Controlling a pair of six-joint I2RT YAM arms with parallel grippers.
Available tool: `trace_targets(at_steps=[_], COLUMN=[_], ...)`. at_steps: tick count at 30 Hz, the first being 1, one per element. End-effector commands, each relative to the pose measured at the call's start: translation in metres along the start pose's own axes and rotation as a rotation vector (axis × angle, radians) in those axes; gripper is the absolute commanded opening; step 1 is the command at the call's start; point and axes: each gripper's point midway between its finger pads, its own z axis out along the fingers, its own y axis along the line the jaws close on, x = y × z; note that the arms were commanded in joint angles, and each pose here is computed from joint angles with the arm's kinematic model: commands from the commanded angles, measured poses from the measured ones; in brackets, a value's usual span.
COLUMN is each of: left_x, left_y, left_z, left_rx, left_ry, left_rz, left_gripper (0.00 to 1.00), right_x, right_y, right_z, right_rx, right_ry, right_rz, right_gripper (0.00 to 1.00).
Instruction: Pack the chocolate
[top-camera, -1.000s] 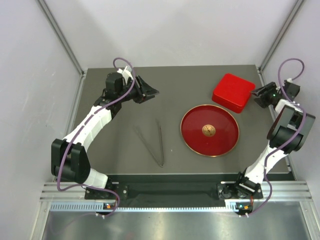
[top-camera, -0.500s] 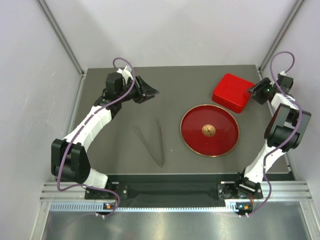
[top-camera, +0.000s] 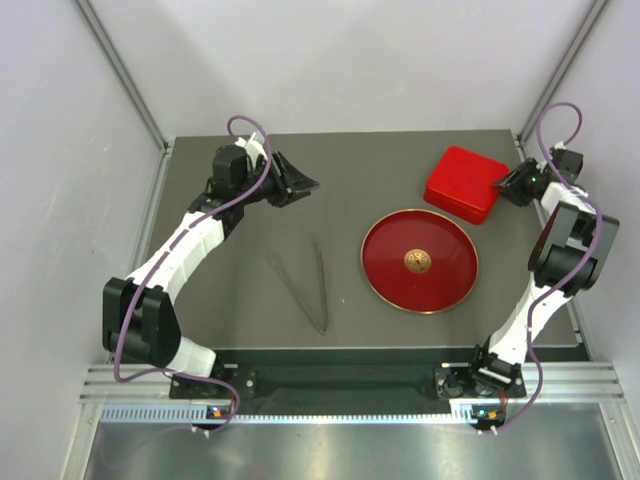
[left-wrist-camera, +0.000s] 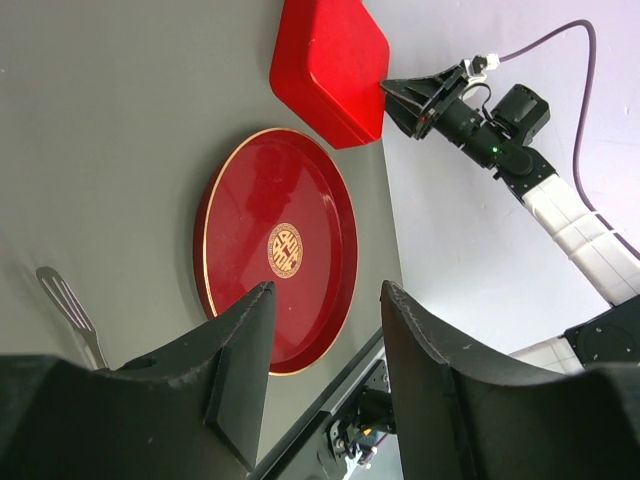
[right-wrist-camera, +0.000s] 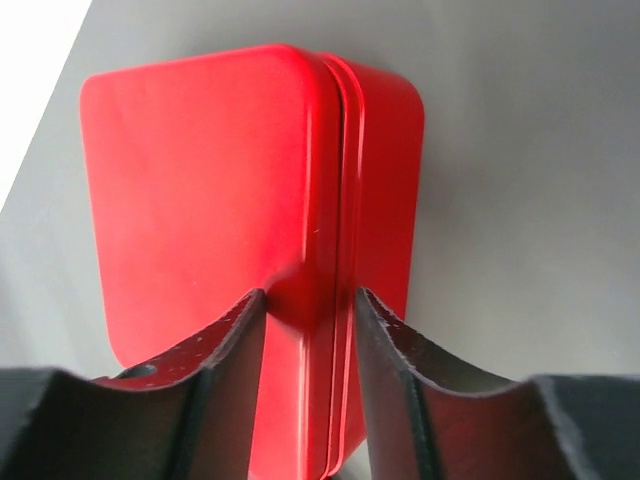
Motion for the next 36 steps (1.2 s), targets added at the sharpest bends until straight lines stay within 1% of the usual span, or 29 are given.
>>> trace_targets(at_steps=[1, 2, 3, 5, 8, 11, 14, 15, 18, 24, 30, 34, 36], left_x=[-0.004, -0.004, -0.004, -0.004, -0.005, -0.004, -0.003, -0.002, -0.001, -0.002, -0.004, -0.003, -0.003], left_y=[-0.012, -0.012, -0.013, -0.013, -0.014, -0.013, -0.012, -0.01, -0.008, -0.007, -0.008, -0.006, -0.007], left_z=[-0.006, -0.006, -0.005, -0.005, -0.004, -0.003, -0.003, -0.003, -0.003, 0.0, 0.002, 0.002, 0.002], left_rx=[0.033, 0.033, 0.034, 0.036, 0.038, 0.036, 0.034, 0.03, 0.026, 0.023, 0.025, 0.02, 0.022], left_ry=[-0.032, -0.032, -0.03, -0.029, -0.029, -0.029, -0.026, -0.024, -0.025, -0.023, -0.023, -0.021, -0.021], left_rz=[0.037, 0.036, 0.036, 0.036, 0.036, 0.036, 0.034, 0.031, 0.035, 0.03, 0.037, 0.037, 0.036], left_gripper=[0.52, 0.51, 0.52, 0.52, 0.51, 0.52, 0.52, 0.51, 0.52, 0.52, 0.52, 0.52, 0.52], right_x=[0.004, 0.008, 0.01, 0.011, 0.008, 0.005, 0.011, 0.013, 0.022, 0.029, 0.033, 0.034, 0.033], right_y=[0.007, 0.005, 0.002, -0.002, -0.007, -0.011, -0.013, -0.012, -0.014, -0.01, -0.006, 0.002, 0.003], right_z=[0.013, 0.014, 0.014, 0.012, 0.007, 0.002, 0.009, 0.011, 0.019, 0.032, 0.041, 0.047, 0.047], right_rx=[-0.044, -0.042, -0.036, -0.017, 0.017, 0.052, 0.041, 0.028, 0.006, -0.032, -0.064, -0.084, -0.083], right_ry=[0.019, 0.03, 0.032, 0.025, 0.005, -0.015, 0.01, 0.021, 0.05, 0.078, 0.1, 0.11, 0.107], right_rz=[-0.038, -0.034, -0.034, -0.035, -0.034, -0.04, -0.032, -0.029, -0.021, -0.006, -0.009, -0.014, -0.01], right_gripper=[0.38, 0.37, 0.34, 0.33, 0.32, 0.34, 0.34, 0.32, 0.28, 0.25, 0.27, 0.3, 0.35])
